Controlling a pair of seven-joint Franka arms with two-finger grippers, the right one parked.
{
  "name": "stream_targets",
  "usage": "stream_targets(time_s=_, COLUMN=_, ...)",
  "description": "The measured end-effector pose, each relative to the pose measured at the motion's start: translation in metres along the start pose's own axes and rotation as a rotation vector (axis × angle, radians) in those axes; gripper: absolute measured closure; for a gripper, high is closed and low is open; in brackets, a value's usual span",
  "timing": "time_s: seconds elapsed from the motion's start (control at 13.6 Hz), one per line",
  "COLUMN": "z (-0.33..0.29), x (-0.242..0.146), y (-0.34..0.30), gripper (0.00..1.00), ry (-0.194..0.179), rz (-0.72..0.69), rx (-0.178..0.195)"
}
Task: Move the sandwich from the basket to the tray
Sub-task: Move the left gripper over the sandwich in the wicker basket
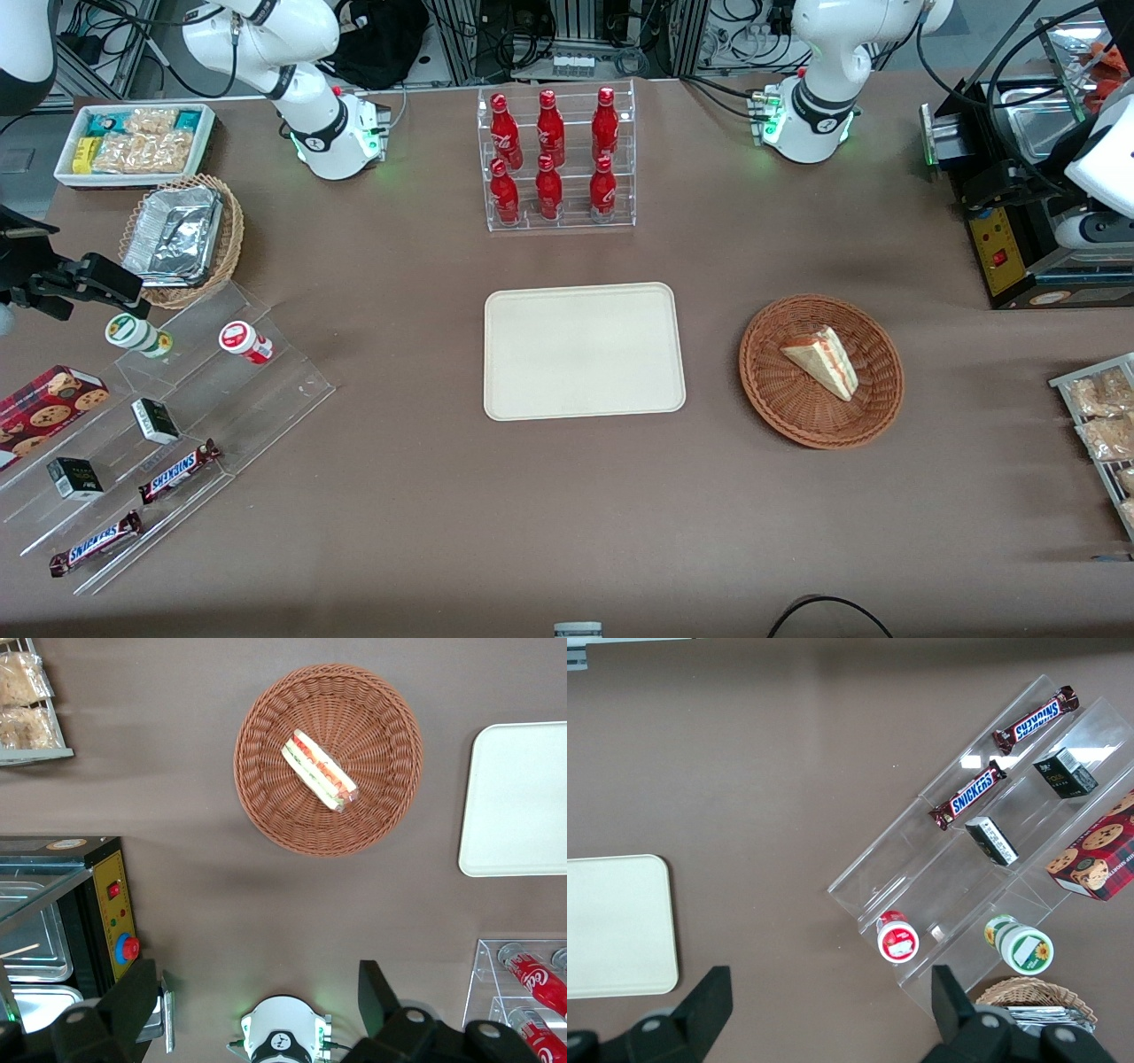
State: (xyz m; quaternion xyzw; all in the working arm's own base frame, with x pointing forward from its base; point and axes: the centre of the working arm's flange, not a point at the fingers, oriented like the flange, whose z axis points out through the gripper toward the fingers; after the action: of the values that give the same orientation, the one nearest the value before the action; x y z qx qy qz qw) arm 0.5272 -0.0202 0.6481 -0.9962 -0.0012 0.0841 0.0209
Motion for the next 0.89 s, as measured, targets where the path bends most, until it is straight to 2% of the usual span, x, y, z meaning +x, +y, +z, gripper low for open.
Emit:
stream_targets(time_s=0.37, z=0.003, x=0.005, y=-0.001, gripper=0.00, ry=0.001, rz=0.000, rx=0.008)
stream_targets(time_s=0.52, z=0.022, x=0.025, y=0.000, gripper=0.00, ry=0.011, rz=0.003, rx=0.006)
stream_targets(time_s=0.74, z=0.100, x=0.076, y=0.006, gripper=0.00, ry=0.052, rz=0.000, rx=-0.002)
stream_targets(time_s=0.89, z=0.159, x=0.097, y=0.013, gripper=0.00, ry=0.090, rz=-0.037, rx=-0.010)
